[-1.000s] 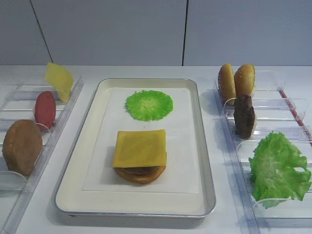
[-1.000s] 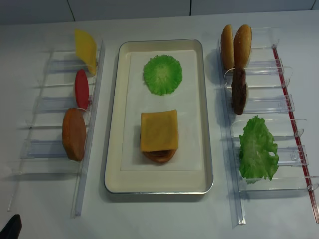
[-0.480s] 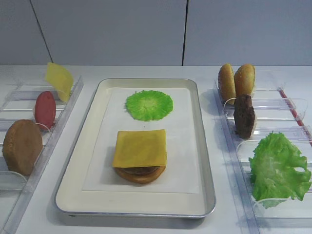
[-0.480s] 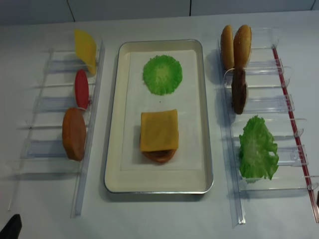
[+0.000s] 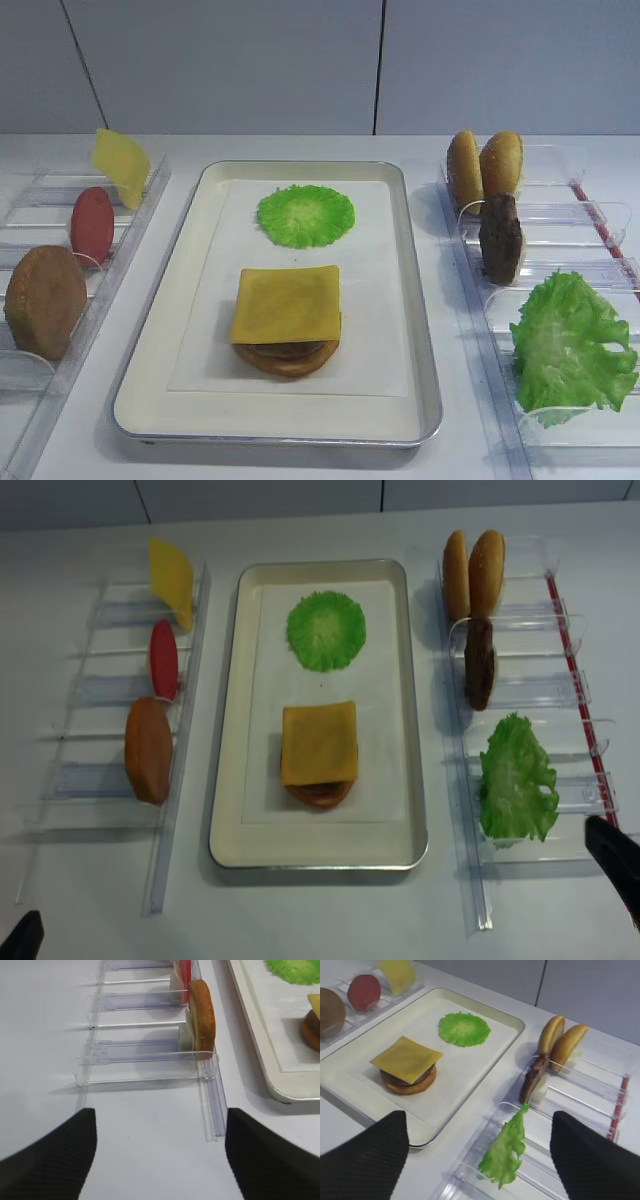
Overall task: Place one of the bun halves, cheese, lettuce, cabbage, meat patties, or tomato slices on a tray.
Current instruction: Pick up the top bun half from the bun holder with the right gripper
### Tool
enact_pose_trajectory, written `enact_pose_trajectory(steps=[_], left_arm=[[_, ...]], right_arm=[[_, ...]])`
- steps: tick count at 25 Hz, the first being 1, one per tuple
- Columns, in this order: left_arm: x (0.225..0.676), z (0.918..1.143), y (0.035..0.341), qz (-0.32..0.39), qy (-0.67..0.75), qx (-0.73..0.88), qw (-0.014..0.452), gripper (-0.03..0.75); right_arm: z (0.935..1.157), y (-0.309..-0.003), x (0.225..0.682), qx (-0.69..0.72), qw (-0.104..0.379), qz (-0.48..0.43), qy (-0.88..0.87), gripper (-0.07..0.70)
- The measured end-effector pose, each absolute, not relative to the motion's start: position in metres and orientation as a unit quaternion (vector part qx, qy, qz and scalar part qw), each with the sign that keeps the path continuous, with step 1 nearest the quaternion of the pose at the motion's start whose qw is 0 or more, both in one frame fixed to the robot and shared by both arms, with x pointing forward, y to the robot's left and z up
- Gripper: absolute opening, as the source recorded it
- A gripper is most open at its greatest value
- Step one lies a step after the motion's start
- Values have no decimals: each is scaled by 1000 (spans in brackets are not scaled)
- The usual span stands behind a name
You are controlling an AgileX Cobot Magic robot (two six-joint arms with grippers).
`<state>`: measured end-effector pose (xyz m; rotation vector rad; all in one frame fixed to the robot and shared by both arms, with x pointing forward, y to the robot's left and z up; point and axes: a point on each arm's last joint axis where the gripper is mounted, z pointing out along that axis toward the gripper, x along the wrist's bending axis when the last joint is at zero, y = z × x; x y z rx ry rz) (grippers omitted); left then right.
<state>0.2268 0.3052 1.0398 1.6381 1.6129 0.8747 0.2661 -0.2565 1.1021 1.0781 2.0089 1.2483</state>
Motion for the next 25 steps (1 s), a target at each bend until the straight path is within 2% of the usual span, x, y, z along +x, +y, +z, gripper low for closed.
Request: enact_pose_trajectory(steps=[6,15,21,25], left_arm=[[227,1040,305,335,618,628,334,493],[227,1040,305,335,618,628,334,493],[227,1040,305,335,618,628,334,493],[227,1040,305,335,618,628,334,493]], right_arm=[[1123,-245,296,364,213,494,761,582],[1157,-240,359,357,177,492,774,581],[1167,-233,401,354,117,497,784,580],[1172,-225,422,338,102,497,793,580]])
